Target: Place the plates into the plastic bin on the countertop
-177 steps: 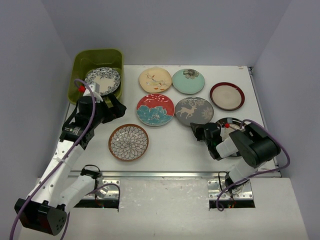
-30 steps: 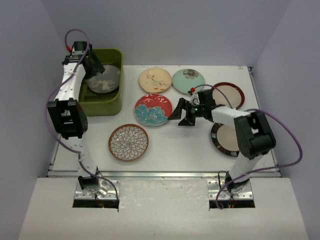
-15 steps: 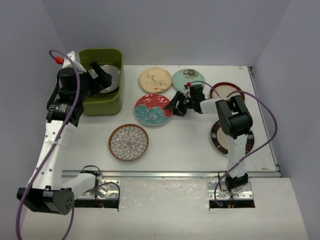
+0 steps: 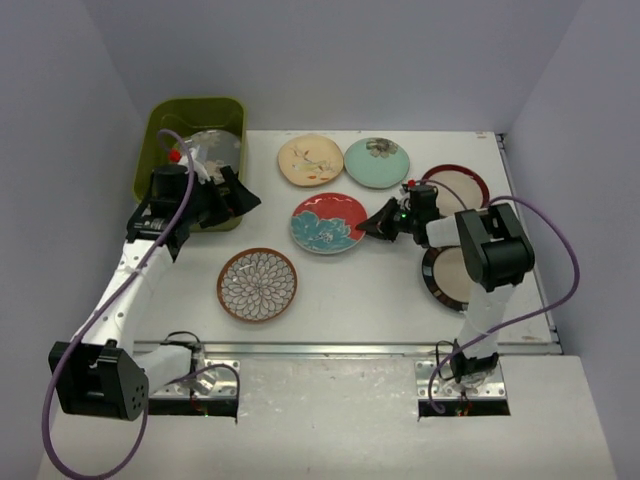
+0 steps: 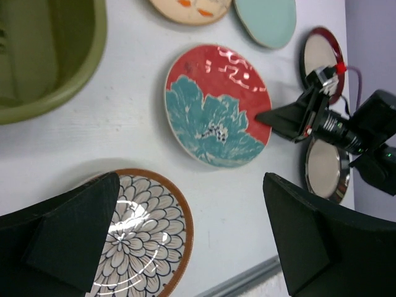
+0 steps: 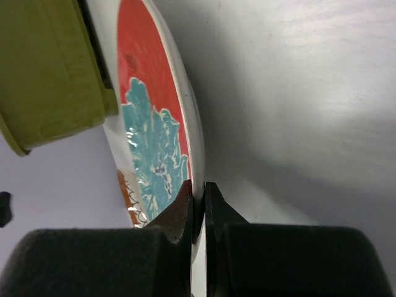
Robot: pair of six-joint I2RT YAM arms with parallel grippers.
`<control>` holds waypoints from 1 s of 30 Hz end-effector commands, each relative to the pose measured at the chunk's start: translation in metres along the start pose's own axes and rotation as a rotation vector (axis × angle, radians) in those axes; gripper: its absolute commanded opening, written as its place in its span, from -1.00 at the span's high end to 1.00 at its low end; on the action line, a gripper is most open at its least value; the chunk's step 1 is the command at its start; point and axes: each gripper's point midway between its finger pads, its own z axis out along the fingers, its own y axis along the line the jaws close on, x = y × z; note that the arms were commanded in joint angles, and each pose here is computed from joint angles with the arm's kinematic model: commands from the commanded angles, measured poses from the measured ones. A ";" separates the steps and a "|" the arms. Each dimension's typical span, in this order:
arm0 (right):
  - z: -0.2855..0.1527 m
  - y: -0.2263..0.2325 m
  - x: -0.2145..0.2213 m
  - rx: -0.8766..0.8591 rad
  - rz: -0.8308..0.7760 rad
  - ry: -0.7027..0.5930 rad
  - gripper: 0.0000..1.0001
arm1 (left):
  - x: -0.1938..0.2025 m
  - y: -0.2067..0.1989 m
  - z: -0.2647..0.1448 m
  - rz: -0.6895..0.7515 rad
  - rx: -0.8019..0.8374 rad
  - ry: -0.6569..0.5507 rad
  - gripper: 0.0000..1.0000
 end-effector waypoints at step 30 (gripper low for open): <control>-0.142 0.195 0.047 -0.677 -0.461 0.241 0.93 | 0.037 -0.138 0.042 0.071 0.535 0.207 1.00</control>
